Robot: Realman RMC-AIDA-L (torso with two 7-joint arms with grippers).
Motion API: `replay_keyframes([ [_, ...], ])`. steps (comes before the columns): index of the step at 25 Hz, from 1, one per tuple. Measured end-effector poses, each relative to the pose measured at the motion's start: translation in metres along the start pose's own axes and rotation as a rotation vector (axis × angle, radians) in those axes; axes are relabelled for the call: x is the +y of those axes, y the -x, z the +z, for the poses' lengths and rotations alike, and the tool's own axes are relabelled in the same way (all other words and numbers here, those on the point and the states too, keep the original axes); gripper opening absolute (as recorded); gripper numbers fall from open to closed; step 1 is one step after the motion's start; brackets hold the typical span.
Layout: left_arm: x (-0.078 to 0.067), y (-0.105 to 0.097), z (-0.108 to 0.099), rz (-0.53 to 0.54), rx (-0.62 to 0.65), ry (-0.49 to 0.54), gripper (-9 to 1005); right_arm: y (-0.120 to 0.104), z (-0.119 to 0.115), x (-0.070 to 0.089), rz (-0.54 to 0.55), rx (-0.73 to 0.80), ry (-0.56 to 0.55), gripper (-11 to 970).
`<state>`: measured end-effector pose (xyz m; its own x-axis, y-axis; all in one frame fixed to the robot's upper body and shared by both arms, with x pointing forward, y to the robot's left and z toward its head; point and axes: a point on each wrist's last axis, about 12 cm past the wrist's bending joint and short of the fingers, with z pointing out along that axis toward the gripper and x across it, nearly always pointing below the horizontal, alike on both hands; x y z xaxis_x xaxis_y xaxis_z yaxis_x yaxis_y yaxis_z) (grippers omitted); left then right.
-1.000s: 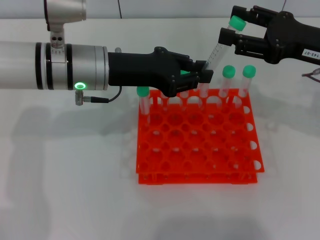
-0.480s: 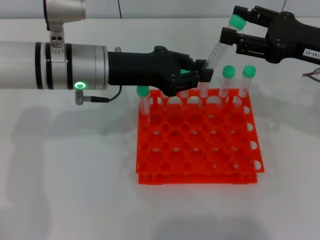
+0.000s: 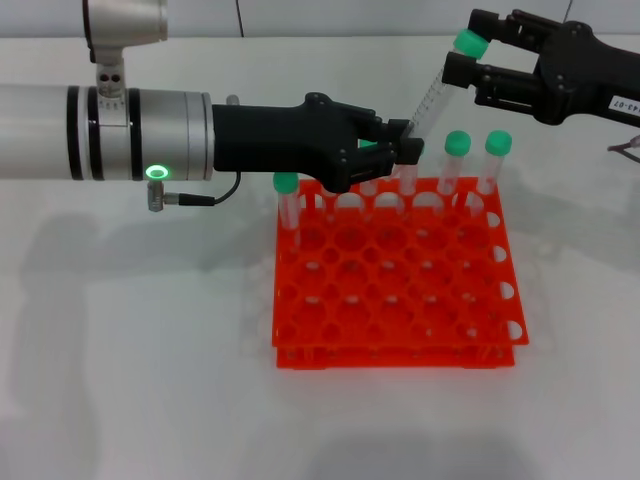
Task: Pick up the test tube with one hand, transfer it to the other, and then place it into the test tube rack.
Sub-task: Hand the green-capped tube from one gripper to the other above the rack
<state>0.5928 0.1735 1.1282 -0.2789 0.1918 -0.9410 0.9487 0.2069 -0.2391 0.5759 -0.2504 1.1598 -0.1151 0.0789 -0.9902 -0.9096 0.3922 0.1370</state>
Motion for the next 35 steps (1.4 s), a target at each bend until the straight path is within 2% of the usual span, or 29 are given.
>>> replay_keyframes([
  [29, 0.0, -0.0003, -0.0007, 0.003, 0.0, 0.002, 288, -0.0005, 0.0007, -0.0002, 0.006, -0.006, -0.002, 731],
  [34, 0.0001, 0.0002, -0.0003, 0.004, 0.0, 0.001, 290, -0.0006, 0.0008, -0.0003, 0.007, -0.006, -0.002, 550],
  [35, 0.0001, 0.0004, -0.0002, 0.005, 0.0, 0.001, 290, -0.0006, 0.0008, -0.0003, 0.008, -0.006, -0.002, 546],
])
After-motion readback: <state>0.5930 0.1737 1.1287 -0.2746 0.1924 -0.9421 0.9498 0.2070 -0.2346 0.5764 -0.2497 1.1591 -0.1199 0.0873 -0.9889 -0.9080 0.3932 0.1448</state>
